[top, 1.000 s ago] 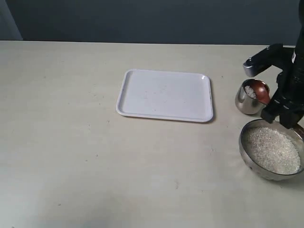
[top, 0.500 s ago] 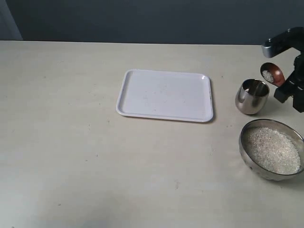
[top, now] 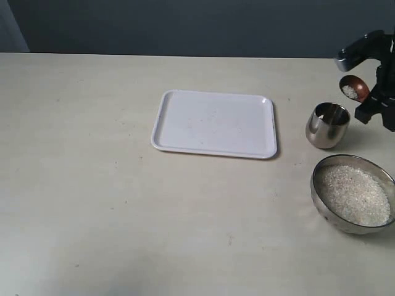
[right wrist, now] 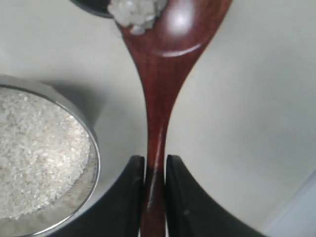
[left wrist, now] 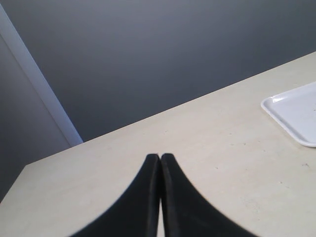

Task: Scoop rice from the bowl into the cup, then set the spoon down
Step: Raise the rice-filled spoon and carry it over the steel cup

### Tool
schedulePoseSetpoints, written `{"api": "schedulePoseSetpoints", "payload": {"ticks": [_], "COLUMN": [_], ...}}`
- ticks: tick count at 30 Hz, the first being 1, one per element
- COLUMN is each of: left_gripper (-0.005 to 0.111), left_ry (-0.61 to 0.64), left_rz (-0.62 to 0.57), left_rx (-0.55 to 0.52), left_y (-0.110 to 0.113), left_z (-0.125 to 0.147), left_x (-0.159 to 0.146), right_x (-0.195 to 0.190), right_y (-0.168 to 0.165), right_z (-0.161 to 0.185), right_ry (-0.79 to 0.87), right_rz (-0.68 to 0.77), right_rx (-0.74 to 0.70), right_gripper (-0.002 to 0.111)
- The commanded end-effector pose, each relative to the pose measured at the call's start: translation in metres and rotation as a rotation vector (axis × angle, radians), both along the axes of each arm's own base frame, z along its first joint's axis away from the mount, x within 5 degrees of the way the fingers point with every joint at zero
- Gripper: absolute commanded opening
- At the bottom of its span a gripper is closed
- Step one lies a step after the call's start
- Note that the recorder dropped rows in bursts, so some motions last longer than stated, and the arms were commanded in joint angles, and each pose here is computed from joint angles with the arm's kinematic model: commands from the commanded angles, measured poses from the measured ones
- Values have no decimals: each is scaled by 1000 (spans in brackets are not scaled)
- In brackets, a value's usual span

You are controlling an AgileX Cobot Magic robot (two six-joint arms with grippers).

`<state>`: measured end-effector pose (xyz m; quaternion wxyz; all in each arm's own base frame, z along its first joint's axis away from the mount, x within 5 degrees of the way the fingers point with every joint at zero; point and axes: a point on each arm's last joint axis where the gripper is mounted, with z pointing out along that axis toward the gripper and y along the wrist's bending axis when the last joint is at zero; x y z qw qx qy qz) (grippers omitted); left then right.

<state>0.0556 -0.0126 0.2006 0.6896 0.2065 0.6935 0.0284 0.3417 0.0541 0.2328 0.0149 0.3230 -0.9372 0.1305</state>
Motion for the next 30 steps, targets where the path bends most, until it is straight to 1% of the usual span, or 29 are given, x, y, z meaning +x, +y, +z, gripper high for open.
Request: {"api": "schedulePoseSetpoints", "payload": {"ticks": [1, 4, 8, 12, 17, 25, 30], "left_gripper": [0, 0, 0, 0, 0, 0, 0], "left_ry": [-15, -15, -15, -15, -15, -15, -15], "left_rz": [-4, -4, -4, -4, -4, -4, -4], "left_rx": [-12, -12, -12, -12, -12, -12, -12], "left_y": [0, 0, 0, 0, 0, 0, 0], "left_z": [2, 2, 2, 2, 2, 2, 2], "left_x": [-1, -1, -1, -1, -1, -1, -1], "right_x": [10, 16, 16, 14, 18, 21, 18], "right_y": [-2, -9, -8, 7, 14, 14, 28], "right_z": [-8, -15, -16, -15, -17, -19, -19], "right_ry": [6, 6, 7, -8, -44, -71, -80], "right_rz": [3, 13, 16, 63, 108, 101, 140], "right_rx": [-31, -118, -123, -151, -255, -310, -314], "right_gripper": [-1, -1, -1, -1, -1, -1, -1]}}
